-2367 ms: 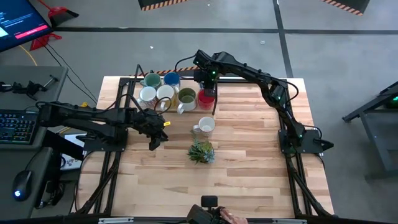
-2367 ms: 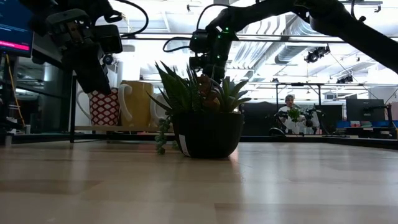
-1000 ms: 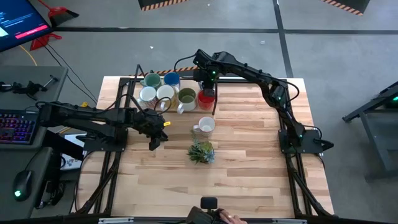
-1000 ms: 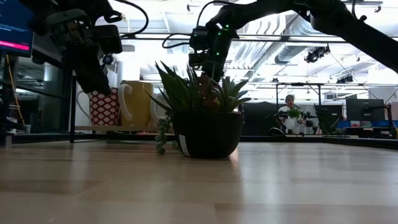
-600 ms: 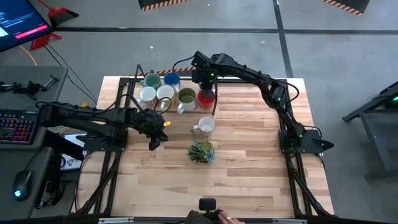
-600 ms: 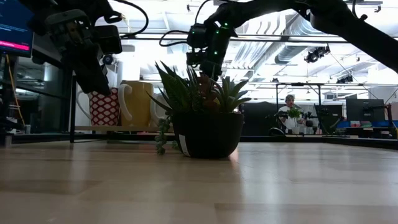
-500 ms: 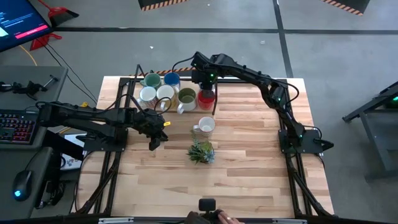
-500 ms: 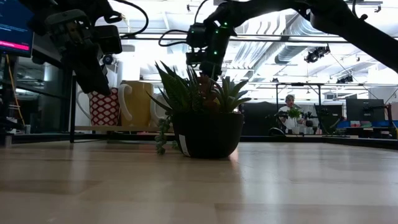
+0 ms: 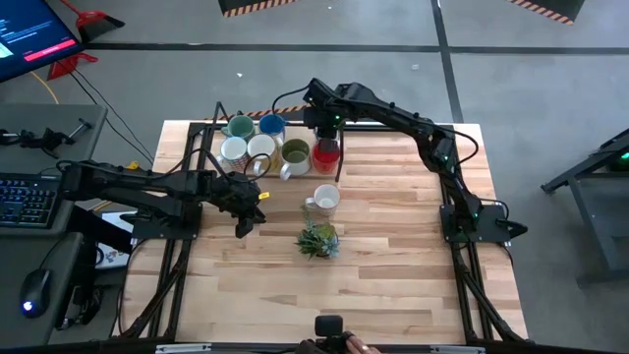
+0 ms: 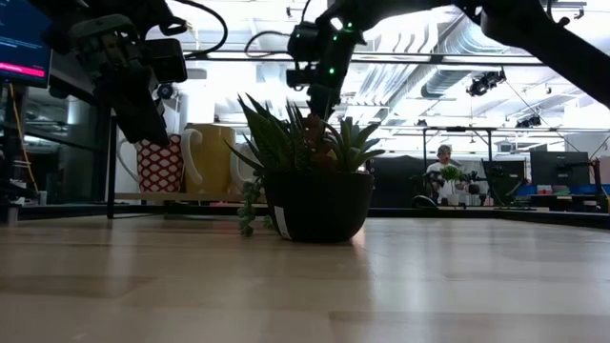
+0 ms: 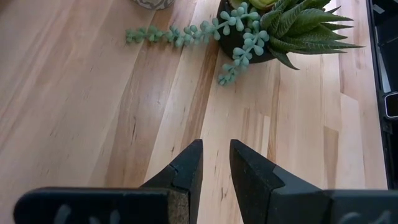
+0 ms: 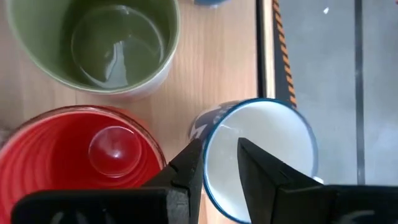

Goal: Place coffee mugs
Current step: Adjust the light green mug on the shelf

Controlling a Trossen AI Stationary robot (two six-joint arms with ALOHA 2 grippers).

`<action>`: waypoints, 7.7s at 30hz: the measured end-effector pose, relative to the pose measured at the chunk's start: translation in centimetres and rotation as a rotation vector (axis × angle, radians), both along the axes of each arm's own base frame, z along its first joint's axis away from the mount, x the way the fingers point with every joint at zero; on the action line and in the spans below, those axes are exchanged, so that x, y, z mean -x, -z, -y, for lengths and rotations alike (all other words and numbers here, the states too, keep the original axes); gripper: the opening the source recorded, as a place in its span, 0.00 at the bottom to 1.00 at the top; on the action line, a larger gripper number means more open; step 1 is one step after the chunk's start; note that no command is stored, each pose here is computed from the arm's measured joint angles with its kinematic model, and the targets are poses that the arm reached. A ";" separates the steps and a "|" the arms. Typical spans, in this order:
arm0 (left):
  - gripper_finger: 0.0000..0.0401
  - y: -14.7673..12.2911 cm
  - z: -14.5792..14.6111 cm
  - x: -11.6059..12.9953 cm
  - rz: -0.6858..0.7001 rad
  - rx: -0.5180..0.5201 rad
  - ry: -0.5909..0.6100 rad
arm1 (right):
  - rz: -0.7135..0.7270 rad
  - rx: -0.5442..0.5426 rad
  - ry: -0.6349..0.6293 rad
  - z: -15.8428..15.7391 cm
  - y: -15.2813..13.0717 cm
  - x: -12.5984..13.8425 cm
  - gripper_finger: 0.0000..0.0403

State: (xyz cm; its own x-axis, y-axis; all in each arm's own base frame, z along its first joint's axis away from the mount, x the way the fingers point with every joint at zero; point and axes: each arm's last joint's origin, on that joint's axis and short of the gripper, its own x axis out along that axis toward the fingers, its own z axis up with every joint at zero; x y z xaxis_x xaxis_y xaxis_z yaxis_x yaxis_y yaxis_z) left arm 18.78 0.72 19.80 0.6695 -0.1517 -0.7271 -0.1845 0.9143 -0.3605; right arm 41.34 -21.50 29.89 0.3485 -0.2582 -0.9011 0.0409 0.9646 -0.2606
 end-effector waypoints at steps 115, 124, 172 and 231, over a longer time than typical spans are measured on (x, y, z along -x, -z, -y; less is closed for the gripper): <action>0.18 -2.9 0.6 7.2 0.187 0.062 -0.009 | 0.948 -0.647 0.384 -17.2 10.3 22.0 0.20; 0.18 -2.7 0.4 9.3 0.322 0.057 -0.142 | 1.068 -0.681 0.370 -17.0 8.7 21.6 0.36; 0.18 -2.7 0.3 9.6 0.331 0.020 -0.203 | 0.265 -0.215 -0.149 -5.5 -2.2 -2.2 0.53; 0.18 -2.8 0.1 9.5 0.341 -0.002 -0.233 | 0.139 -0.240 -0.207 -9.0 4.7 -6.3 0.19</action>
